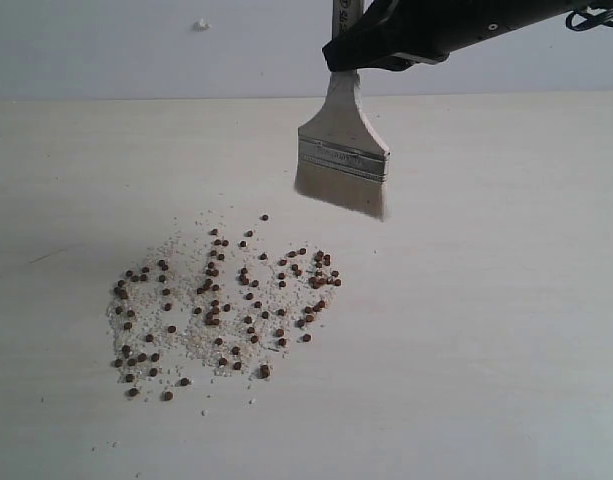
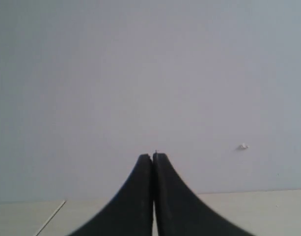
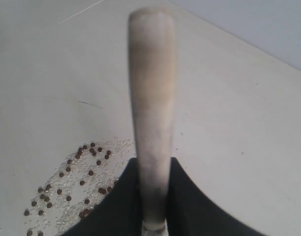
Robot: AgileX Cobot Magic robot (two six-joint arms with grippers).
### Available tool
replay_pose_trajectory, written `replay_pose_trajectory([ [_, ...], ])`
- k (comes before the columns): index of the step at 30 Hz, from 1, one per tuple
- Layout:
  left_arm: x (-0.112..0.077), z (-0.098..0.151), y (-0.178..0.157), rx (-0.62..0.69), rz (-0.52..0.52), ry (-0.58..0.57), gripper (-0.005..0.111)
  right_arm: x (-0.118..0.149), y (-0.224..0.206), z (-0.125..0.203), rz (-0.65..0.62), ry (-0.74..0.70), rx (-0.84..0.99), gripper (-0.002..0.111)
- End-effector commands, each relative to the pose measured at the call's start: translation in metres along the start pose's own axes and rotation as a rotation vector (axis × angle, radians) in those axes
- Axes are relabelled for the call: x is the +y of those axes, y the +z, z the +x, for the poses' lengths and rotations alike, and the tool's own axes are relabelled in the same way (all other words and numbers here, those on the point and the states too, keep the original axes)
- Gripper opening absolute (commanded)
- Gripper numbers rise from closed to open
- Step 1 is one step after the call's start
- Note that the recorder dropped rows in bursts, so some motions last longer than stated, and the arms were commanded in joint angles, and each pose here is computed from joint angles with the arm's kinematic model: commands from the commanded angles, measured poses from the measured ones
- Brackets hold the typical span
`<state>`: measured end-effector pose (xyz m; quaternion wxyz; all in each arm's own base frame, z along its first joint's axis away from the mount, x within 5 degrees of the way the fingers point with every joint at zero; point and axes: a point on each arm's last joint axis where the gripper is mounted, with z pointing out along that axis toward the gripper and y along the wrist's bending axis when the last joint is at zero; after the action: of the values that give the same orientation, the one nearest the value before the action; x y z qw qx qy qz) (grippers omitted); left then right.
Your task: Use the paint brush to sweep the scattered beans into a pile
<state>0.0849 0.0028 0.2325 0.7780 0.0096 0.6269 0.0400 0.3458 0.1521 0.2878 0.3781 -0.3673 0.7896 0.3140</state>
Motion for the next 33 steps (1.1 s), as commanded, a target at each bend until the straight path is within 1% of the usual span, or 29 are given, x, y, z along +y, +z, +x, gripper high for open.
replay_pose_trajectory([
  [1, 0.002, 0.001, -0.017, 0.013, -0.031, -0.003, 0.000, 0.003, -0.003, -0.004, -0.009, -0.009, -0.014, 0.000],
  [2, 0.002, 0.001, -0.022, 0.010, -0.040, -0.049, 0.000, 0.003, -0.003, -0.004, -0.009, -0.009, -0.014, 0.000],
  [4, 0.003, 0.006, -0.031, 0.051, -0.058, -0.068, 0.000, 0.003, -0.003, -0.004, -0.009, -0.011, -0.013, 0.000],
  [8, 0.005, 0.025, -0.035, 0.262, -0.091, -0.107, 0.000, 0.002, -0.003, -0.003, 0.003, -0.022, -0.002, 0.000],
  [9, 0.005, 0.026, -0.035, 0.280, -0.094, -0.110, 0.000, 0.002, -0.003, -0.003, 0.009, -0.020, -0.005, 0.000],
  [11, 0.005, 0.025, -0.035, 0.264, -0.092, -0.102, 0.000, 0.000, -0.003, -0.003, 0.026, -0.023, -0.008, 0.000],
  [13, 0.005, 0.027, -0.035, 0.283, -0.094, -0.100, 0.000, -0.007, -0.004, -0.004, 0.106, -0.005, -0.013, 0.000],
  [14, 0.005, 0.027, -0.035, 0.284, -0.097, -0.122, 0.000, -0.013, -0.004, -0.003, 0.166, 0.000, -0.007, 0.000],
  [15, 0.005, 0.027, -0.035, 0.281, -0.104, -0.170, 0.000, -0.023, -0.006, -0.003, 0.277, 0.000, -0.008, 0.000],
  [16, 0.005, 0.027, -0.035, 0.281, -0.105, -0.176, 0.000, -0.029, -0.010, -0.004, 0.365, 0.015, -0.022, 0.000],
  [19, 0.005, 0.027, -0.035, 0.281, -0.105, -0.173, 0.000, -0.041, -0.017, -0.009, 0.512, 0.046, -0.079, 0.000],
  [21, 0.005, 0.027, -0.035, 0.281, -0.105, -0.173, 0.000, -0.049, -0.022, -0.013, 0.619, 0.078, -0.159, 0.000],
  [24, 0.005, 0.027, -0.035, 0.281, -0.105, -0.173, 0.000, -0.055, -0.027, -0.015, 0.697, 0.091, -0.222, 0.000],
  [28, 0.005, 0.027, -0.035, 0.281, -0.104, -0.170, 0.000, -0.057, -0.030, -0.009, 0.768, 0.070, -0.248, 0.000],
  [31, 0.005, 0.027, -0.035, 0.281, -0.104, -0.170, 0.000, -0.049, -0.028, 0.000, 0.836, 0.014, -0.260, 0.000],
  [33, 0.005, 0.027, -0.035, 0.281, -0.104, -0.170, 0.000, -0.037, -0.026, 0.008, 0.885, -0.017, -0.284, 0.000],
])
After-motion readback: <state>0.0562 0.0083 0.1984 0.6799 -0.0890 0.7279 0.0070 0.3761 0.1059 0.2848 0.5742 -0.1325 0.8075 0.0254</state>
